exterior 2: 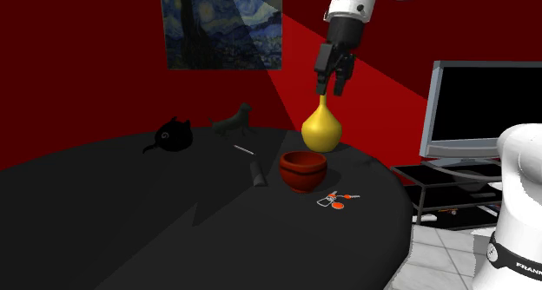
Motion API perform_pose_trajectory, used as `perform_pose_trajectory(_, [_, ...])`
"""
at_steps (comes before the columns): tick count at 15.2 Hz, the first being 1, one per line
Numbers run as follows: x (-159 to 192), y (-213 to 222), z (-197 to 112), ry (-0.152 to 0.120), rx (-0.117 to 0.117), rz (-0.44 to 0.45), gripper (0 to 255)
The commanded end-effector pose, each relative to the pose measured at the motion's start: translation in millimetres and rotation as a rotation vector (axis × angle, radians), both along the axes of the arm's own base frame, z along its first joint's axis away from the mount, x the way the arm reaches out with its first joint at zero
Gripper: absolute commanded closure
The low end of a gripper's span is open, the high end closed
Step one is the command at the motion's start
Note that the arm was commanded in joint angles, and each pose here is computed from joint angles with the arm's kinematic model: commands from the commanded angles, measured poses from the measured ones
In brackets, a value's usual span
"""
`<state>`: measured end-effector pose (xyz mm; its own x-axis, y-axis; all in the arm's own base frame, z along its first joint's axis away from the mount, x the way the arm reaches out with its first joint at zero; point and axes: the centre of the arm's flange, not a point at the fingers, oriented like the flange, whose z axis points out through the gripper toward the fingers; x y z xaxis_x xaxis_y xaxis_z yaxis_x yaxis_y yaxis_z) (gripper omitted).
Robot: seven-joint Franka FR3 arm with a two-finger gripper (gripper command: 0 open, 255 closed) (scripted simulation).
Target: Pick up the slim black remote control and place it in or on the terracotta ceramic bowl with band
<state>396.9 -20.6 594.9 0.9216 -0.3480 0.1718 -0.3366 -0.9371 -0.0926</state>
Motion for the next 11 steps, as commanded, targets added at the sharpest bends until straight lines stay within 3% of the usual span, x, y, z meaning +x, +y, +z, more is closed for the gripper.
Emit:
perform_pose_trajectory(1, [24, -3, -17, 0.010, 0.009, -0.062, 0])
perform_pose_trajectory(11, [126, -36, -100, 0.063, 0.053, -0.358, 0])
